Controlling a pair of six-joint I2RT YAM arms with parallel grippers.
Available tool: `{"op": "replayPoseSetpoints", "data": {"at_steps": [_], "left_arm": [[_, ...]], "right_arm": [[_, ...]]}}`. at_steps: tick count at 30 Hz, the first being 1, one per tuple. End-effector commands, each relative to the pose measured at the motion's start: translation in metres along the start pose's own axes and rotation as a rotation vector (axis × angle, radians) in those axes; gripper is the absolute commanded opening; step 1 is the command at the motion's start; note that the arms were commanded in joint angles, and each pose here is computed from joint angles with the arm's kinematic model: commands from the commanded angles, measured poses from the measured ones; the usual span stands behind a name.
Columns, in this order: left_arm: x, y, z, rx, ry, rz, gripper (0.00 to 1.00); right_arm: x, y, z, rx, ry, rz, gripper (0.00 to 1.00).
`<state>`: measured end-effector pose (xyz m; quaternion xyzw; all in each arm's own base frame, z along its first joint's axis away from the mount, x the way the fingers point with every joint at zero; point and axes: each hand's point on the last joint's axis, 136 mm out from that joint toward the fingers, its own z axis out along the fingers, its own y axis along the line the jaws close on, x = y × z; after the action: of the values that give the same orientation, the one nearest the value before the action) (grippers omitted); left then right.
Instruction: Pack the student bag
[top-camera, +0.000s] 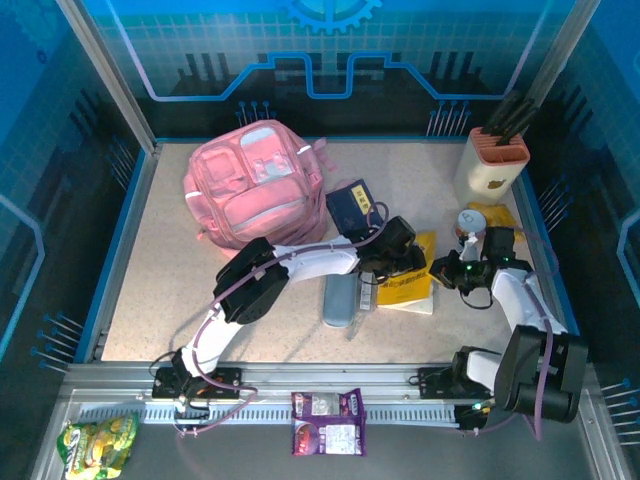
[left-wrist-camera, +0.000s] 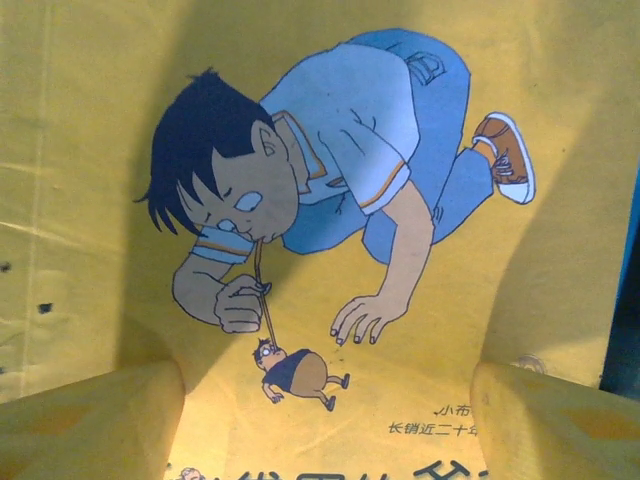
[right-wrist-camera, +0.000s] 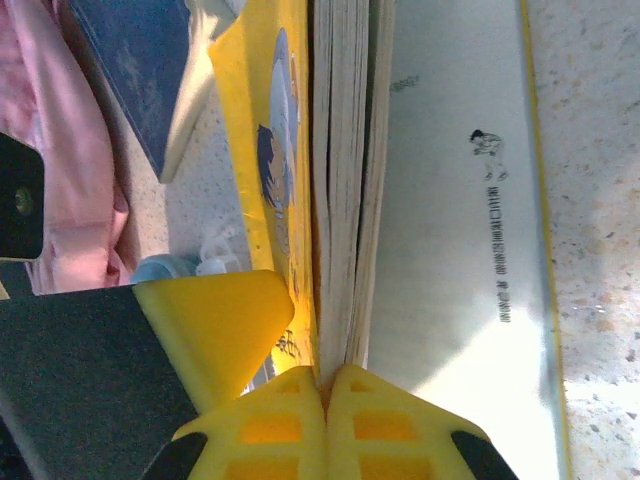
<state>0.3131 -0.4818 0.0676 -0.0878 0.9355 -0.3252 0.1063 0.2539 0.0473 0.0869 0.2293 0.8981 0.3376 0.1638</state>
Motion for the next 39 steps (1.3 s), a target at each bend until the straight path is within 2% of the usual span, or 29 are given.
{"op": "replayPoseSetpoints", "data": {"at_steps": [1, 12, 16, 20, 23, 28, 31, 34, 39], "left_arm": [[-0.010, -0.031, -0.038, 0.115, -0.004, 0.052, 0.79], [-0.034, -0.038, -0.111, 0.333, -0.061, -0.015, 0.82], [-0.043, -0.033, -0.131, 0.385, -0.072, -0.032, 0.83], [-0.058, -0.022, -0.148, 0.435, -0.105, -0.049, 0.84], [-0.068, -0.017, -0.162, 0.463, -0.137, -0.037, 0.85], [-0.076, -0.028, -0.174, 0.604, -0.105, -0.028, 0.84], [-0.079, -0.025, -0.168, 0.620, -0.062, -0.052, 0.83], [-0.083, -0.017, -0.167, 0.637, -0.084, -0.088, 0.82], [-0.082, -0.036, -0.179, 0.790, -0.058, -0.101, 0.70]], "right_arm": [[-0.012, 0.014, -0.020, -0.020, -0.063, 0.011, 0.00], [-0.029, 0.076, -0.072, -0.152, -0.196, -0.041, 0.00], [-0.031, 0.101, -0.089, -0.197, -0.214, -0.080, 0.00], [-0.029, 0.137, -0.101, -0.304, -0.190, -0.118, 0.00], [-0.023, 0.159, -0.102, -0.368, -0.145, -0.154, 0.00], [-0.022, 0.182, -0.101, -0.457, -0.112, -0.157, 0.00], [-0.022, 0.194, -0.100, -0.513, -0.089, -0.163, 0.00], [-0.020, 0.203, -0.096, -0.559, -0.063, -0.160, 0.00], [-0.022, 0.197, -0.079, -0.543, -0.034, -0.155, 0.00]]}}
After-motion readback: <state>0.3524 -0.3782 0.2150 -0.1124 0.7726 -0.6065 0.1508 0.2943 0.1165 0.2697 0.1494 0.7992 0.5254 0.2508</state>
